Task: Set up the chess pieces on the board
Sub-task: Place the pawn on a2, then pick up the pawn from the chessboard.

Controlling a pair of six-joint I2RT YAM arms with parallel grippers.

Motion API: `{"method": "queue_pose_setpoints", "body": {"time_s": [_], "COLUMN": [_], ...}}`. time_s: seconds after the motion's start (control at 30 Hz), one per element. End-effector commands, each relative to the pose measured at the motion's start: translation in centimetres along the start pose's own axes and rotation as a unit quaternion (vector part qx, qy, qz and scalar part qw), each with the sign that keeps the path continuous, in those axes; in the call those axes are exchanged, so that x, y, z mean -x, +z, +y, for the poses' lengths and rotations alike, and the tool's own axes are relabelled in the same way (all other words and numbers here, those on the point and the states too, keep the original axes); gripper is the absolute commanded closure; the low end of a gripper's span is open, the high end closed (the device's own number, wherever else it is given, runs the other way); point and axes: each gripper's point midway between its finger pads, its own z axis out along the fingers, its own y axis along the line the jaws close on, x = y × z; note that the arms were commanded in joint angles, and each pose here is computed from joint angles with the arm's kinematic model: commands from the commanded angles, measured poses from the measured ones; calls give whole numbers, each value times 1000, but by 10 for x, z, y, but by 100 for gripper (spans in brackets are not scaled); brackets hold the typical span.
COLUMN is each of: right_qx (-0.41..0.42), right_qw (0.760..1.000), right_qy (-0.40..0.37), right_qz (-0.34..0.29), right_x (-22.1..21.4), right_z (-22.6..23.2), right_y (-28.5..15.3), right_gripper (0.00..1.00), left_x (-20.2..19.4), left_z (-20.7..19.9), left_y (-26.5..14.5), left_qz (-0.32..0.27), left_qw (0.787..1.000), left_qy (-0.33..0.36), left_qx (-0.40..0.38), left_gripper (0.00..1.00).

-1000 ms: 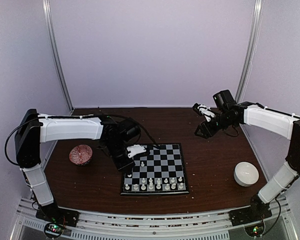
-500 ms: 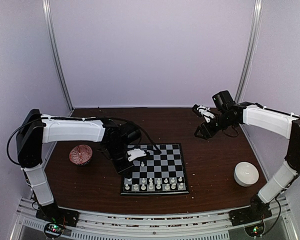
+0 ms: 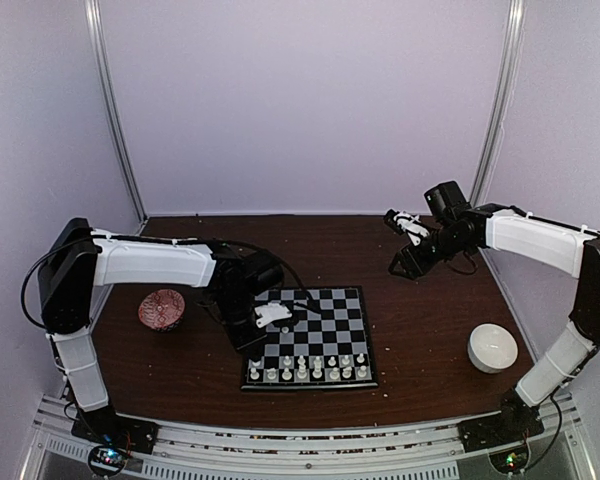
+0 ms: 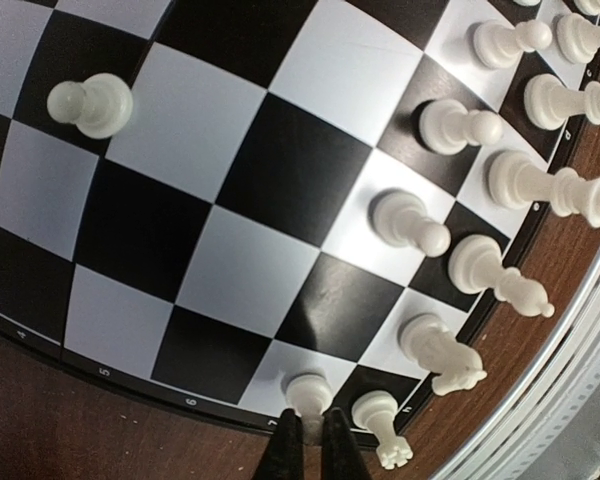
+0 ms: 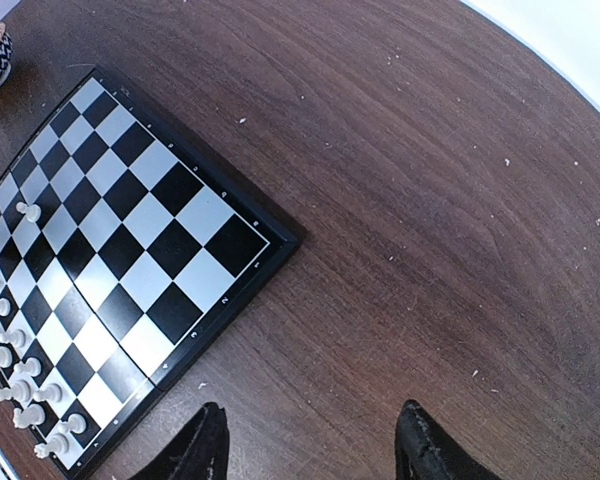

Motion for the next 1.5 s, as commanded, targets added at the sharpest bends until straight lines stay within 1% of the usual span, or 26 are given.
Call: {"method": "queue_pose_setpoints", "body": {"time_s": [0.0, 0.13, 0.37, 0.5, 0.57, 0.73, 1.03, 1.47], "right_qx": [3, 4, 3, 2, 2, 3, 1, 2], "right_qw": [1000, 1000, 1000, 1000, 1000, 1000, 1000, 1000], "right_qy": [-4, -5, -5, -6, -6, -6, -10, -11], "right_qz": [-9, -9, -9, -10, -11, -9, -11, -9], "right_x": [8, 8, 9, 9, 10, 9, 9, 8], "right_z": [-1, -1, -1, -1, -1, -1, -1, 0], "right_y": [-4, -4, -5, -6, -7, -6, -8, -7], "right_gripper": [42, 42, 42, 42, 42, 42, 42, 42], "left_x": [-2, -1, 2, 11, 19, 52, 92, 109], "left_z": [0, 0, -5, -5, -1, 19, 38, 46], "left_y": [4, 4, -7, -29, -42, -62, -52, -25], "left_qz": [7, 6, -9, -39, -57, -108, -124, -119], "left_qw": [1000, 1000, 1000, 999, 998, 990, 985, 986], "left_qy": [5, 6, 12, 13, 11, -10, -44, -40], "left_qx": [3, 3, -5, 11, 30, 87, 113, 109], "left_gripper": [97, 95, 82, 77, 77, 73, 64, 63]}}
